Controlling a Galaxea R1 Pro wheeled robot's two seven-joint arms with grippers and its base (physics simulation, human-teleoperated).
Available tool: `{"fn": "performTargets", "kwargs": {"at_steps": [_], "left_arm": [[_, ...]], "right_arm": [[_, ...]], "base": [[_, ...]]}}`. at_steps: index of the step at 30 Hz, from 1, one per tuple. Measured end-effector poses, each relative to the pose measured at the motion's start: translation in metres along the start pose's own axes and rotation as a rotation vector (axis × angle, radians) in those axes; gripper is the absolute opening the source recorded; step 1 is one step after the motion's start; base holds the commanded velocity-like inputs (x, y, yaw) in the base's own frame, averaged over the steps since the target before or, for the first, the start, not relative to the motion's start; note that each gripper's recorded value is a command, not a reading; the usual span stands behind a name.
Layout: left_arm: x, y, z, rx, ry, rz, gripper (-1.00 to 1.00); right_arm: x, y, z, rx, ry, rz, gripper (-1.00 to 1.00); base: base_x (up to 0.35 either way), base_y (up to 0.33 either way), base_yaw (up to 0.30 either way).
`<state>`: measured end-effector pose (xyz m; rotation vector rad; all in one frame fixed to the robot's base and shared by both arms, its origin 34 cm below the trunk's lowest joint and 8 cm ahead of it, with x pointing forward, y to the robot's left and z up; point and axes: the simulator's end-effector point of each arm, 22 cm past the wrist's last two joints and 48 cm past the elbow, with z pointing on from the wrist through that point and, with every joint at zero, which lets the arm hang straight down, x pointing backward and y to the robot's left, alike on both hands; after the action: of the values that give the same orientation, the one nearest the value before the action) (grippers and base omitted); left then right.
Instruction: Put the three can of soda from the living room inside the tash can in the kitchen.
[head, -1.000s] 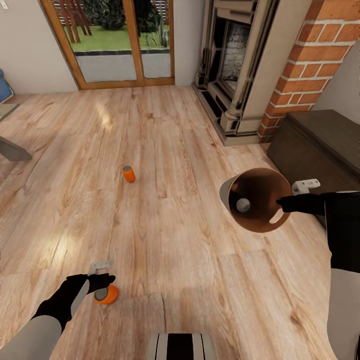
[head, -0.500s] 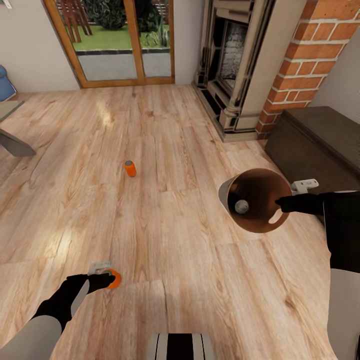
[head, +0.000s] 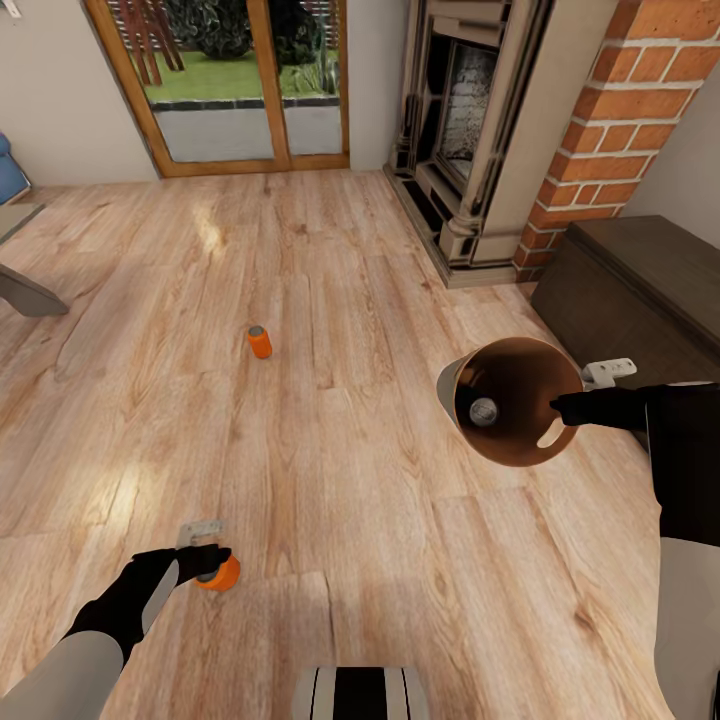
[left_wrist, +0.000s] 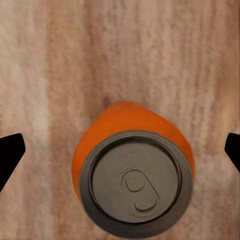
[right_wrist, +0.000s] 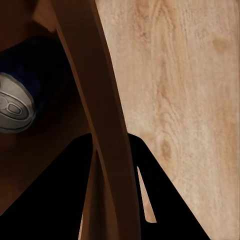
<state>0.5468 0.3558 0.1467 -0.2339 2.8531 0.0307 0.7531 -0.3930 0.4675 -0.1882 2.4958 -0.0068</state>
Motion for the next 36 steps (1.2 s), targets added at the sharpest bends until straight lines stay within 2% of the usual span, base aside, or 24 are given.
{"fn": "performTargets", "kwargs": {"at_steps": [5,15,33,34,36], "left_arm": [[-0.002,0.000,0.000,0.001,-0.008,0.000,1.00],[0.019,0.002,0.015,-0.005,0.037,0.000,1.00],[0.021,0.002,0.017,-0.005,0.041,0.001,1.00],[0.021,0.002,0.017,-0.005,0.041,0.001,-1.00],[0.021,0.002,0.017,-0.004,0.040,0.000,-1.00]], "right_arm": [[0.000,0.001,0.000,-0.003,0.000,0.000,-1.00],[0.019,0.003,0.022,-0.008,0.041,0.002,-1.00],[0.020,0.006,0.025,-0.012,0.047,-0.006,-1.00],[0.020,0.007,0.025,-0.013,0.047,-0.008,-1.00],[0.020,0.009,0.026,-0.017,0.049,-0.014,-1.00]], "base": [[0.012,0.000,0.000],[0.001,0.000,0.000],[0.000,0.000,0.000],[0.000,0.000,0.000],[0.000,0.000,0.000]]}}
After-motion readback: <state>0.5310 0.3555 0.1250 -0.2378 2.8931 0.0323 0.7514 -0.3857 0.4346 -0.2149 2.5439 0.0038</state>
